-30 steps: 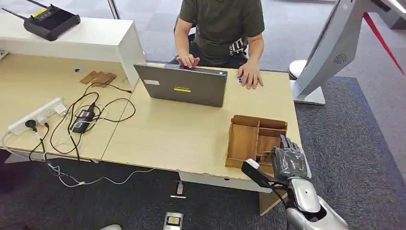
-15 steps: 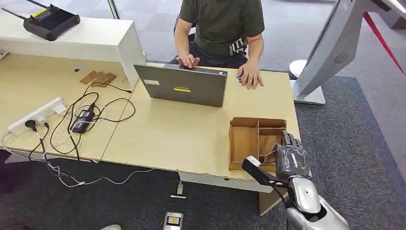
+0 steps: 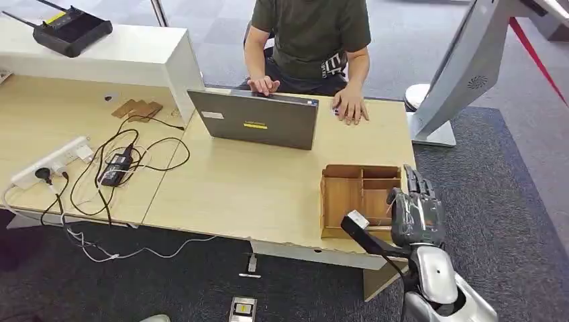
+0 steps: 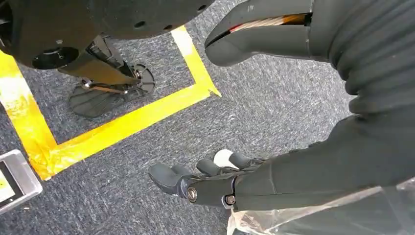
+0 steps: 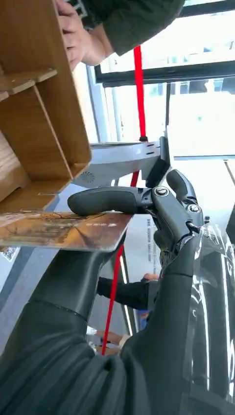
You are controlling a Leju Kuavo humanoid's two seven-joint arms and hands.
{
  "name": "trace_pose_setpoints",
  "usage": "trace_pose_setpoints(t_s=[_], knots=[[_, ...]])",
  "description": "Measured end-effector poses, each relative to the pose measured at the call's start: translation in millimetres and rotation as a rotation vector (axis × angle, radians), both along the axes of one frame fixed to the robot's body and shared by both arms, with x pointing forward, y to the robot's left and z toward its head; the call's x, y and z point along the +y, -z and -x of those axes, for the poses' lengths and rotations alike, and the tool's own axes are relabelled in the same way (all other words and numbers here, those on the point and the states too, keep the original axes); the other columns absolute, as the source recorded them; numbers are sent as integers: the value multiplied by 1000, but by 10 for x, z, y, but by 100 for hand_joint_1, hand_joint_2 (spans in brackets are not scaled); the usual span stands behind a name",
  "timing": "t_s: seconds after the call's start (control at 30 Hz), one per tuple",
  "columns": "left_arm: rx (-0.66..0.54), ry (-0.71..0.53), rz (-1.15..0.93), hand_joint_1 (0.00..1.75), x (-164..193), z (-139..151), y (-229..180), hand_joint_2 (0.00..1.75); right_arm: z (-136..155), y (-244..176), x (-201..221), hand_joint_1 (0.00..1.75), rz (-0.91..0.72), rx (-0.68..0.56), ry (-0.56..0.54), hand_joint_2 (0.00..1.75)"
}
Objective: Pass the card to the sensor for recognition and then transmit it.
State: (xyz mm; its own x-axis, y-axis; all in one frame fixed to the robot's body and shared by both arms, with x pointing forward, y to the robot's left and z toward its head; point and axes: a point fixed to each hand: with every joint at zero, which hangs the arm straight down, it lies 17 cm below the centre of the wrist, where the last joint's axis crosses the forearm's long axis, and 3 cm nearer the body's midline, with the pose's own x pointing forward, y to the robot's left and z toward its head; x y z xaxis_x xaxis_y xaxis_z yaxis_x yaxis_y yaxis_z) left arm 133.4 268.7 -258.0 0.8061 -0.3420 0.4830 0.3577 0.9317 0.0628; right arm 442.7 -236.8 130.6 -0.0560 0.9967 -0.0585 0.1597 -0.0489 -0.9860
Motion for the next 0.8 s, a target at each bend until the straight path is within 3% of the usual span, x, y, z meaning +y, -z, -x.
trace_pose_setpoints(t_s=[0.27,0.5,0.8], knots=[[-4,15,0,0,-42,-47,-9,175,60,-228,70,175,-106,-76,-25,175],[-13,32,7,0,-118,-128,-30,175,57,-263,366,175,-260,-39,-107,175],[-19,39,12,0,-161,-165,-42,175,35,-381,569,175,-281,-57,-137,175]])
